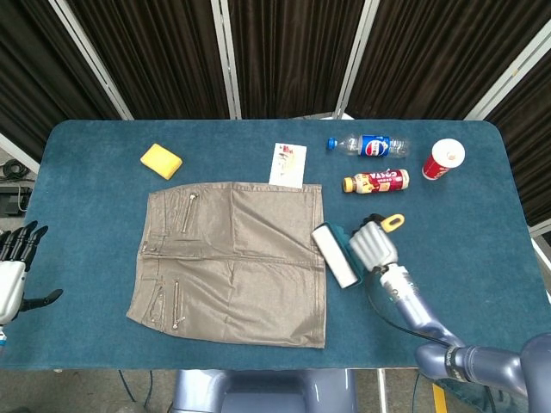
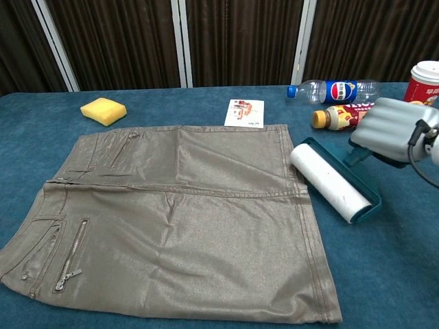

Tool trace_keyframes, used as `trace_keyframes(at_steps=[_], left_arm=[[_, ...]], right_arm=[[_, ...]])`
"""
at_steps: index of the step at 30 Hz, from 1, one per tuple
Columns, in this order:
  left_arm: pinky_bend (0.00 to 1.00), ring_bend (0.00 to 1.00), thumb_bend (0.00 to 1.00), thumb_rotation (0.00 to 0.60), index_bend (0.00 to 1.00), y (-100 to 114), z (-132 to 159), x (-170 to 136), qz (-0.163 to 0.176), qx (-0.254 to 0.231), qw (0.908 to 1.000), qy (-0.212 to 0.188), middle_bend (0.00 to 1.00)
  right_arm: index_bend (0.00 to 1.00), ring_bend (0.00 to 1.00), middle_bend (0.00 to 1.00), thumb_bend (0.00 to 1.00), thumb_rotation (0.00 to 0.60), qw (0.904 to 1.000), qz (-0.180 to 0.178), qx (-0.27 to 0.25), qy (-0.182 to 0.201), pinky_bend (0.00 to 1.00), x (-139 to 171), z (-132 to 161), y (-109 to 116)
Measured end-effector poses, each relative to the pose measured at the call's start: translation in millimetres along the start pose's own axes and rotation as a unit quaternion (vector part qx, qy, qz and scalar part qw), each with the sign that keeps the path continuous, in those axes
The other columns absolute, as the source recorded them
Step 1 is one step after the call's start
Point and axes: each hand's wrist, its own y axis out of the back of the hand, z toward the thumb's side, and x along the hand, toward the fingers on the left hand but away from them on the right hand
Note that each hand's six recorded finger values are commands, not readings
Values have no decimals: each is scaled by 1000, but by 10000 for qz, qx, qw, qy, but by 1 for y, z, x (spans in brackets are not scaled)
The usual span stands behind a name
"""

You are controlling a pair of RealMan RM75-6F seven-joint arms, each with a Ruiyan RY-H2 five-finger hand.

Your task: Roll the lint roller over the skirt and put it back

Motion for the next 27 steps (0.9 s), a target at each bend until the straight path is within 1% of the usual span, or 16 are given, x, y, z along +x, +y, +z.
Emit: trace_keyframes(at_steps=[3, 4, 5, 7, 8, 9, 10, 12, 13, 15, 18, 21, 24, 27], left_arm=[[0, 0, 0, 600, 0, 0, 1, -1, 5, -5, 10000, -21, 0], [0, 0, 0, 600, 0, 1, 2, -2, 12, -8, 10000, -32, 0], [0, 0, 0, 600, 0, 1, 3, -2, 18, -9, 10000, -41, 0], [0, 0, 0, 600, 0, 2, 4, -3, 29, -16, 10000, -65, 0], [0, 0, 0, 600, 0, 2, 4, -3, 32, -21, 10000, -74, 0], [0, 0, 0, 600, 0, 2, 5, -4, 35, -25, 10000, -84, 0], [0, 0, 0, 600, 0, 2, 5, -4, 36, -29, 9999, -89, 0], [0, 0, 0, 600, 0, 3, 5, -4, 33, -43, 9999, -94, 0], [0, 0, 0, 600, 0, 3, 5, -5, 32, -55, 9999, -99, 0], [0, 0, 0, 600, 0, 4, 5, -5, 35, -76, 9999, -110, 0], [0, 0, 0, 600, 0, 6, 5, -6, 50, -108, 9999, -119, 0], [0, 0, 0, 600, 0, 9, 3, -7, 77, -150, 9998, -121, 0], [0, 0, 0, 600, 0, 12, 4, -9, 143, -167, 9996, -161, 0], [0, 0, 0, 600, 0, 15, 4, -10, 260, -129, 9993, -232, 0]], right_arm=[[481, 416, 502, 921, 600, 9992, 257, -161, -250, 438, 2, -18, -19], [474, 416, 502, 901, 600, 9986, 352, -213, -334, 440, 4, -24, -26], [456, 412, 500, 853, 600, 9981, 416, -255, -376, 441, 5, -27, -30], [330, 352, 440, 537, 600, 9969, 553, -351, -439, 432, 7, -30, -38], [217, 281, 359, 282, 600, 9964, 600, -397, -457, 398, 9, -31, -40], [126, 213, 276, 118, 600, 9960, 623, -440, -465, 353, 9, -31, -41], [52, 139, 181, 17, 600, 9956, 638, -504, -469, 285, 10, -31, -42], [1, 50, 72, 0, 600, 9944, 681, -639, -485, 196, 12, -30, -42], [0, 19, 33, 0, 600, 9931, 732, -759, -507, 160, 14, -29, -43], [0, 0, 5, 0, 600, 9906, 807, -959, -539, 107, 17, -29, -42], [0, 0, 0, 0, 600, 9871, 809, -1263, -566, 29, 26, -29, -35], [0, 0, 0, 0, 600, 9830, 680, -1566, -676, 0, 39, -38, -27], [0, 0, 0, 0, 600, 9783, 431, -1855, -812, 0, 54, -51, -21], [0, 0, 0, 0, 600, 9707, 76, -2205, -947, 0, 71, -64, -17]])
